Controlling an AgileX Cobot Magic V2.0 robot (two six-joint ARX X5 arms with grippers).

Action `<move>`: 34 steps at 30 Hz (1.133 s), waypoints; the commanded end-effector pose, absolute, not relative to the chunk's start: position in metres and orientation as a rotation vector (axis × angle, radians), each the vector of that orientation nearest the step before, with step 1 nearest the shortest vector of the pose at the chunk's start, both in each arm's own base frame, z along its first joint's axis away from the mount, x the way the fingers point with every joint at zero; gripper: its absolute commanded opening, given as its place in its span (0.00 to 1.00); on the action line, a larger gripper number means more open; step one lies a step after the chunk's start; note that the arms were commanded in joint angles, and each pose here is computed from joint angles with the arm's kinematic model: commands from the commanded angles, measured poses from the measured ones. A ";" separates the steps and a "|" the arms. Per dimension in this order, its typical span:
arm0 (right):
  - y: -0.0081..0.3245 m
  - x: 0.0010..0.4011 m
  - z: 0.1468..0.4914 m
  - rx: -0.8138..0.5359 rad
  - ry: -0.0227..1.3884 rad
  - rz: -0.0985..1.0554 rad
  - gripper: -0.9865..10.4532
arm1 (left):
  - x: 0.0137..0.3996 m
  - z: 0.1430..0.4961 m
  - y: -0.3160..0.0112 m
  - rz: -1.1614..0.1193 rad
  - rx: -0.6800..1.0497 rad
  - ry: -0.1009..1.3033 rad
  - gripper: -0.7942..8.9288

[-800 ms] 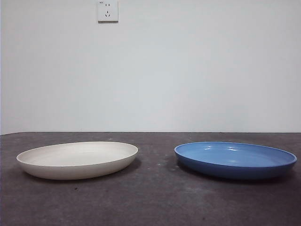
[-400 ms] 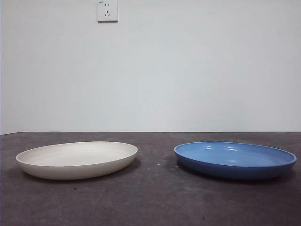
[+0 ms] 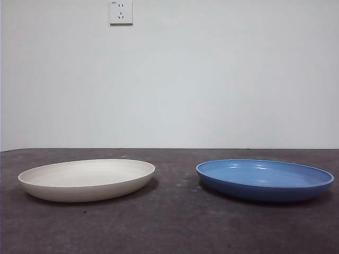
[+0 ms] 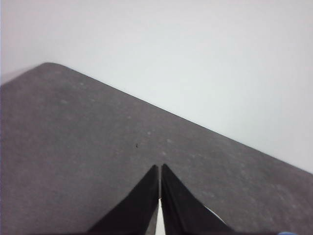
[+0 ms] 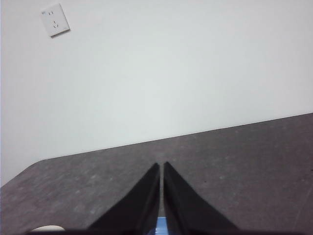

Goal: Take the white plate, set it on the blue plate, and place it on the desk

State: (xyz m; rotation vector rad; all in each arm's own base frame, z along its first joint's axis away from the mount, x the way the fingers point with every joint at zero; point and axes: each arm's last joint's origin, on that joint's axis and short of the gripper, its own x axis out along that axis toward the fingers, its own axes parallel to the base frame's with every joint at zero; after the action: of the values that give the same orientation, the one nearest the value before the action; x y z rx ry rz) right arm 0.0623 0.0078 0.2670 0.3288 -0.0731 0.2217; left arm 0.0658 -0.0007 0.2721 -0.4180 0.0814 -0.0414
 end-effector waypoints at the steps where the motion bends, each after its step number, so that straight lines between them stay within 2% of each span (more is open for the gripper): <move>1: 0.008 0.061 0.285 0.287 -0.050 0.211 0.09 | 0.064 0.289 -0.001 -0.057 -0.334 0.105 0.09; 7: 0.009 0.068 0.318 0.198 0.107 0.217 0.09 | 0.073 0.309 -0.006 -0.207 -0.275 0.241 0.09; 13: 0.012 0.087 0.336 0.114 0.332 0.293 0.09 | 0.090 0.318 -0.008 -0.313 -0.243 0.425 0.09; 19: 0.016 0.107 0.338 0.094 0.544 0.410 0.09 | 0.106 0.322 -0.013 -0.435 -0.218 0.561 0.09; 26: 0.020 0.119 0.322 0.116 0.771 0.524 0.09 | 0.112 0.315 -0.018 -0.490 -0.184 0.706 0.09; 32: 0.020 0.119 0.319 0.113 0.801 0.524 0.09 | 0.111 0.314 -0.019 -0.497 -0.183 0.717 0.09; 34: 0.020 0.119 0.319 0.114 0.801 0.524 0.10 | 0.111 0.314 -0.019 -0.496 -0.184 0.718 0.15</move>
State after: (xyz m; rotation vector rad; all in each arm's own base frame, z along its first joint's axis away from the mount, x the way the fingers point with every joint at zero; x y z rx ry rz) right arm 0.1179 0.0197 0.3142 0.1301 0.8239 0.5134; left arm 0.1112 -0.0182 0.3089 -0.2002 0.7423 -0.4825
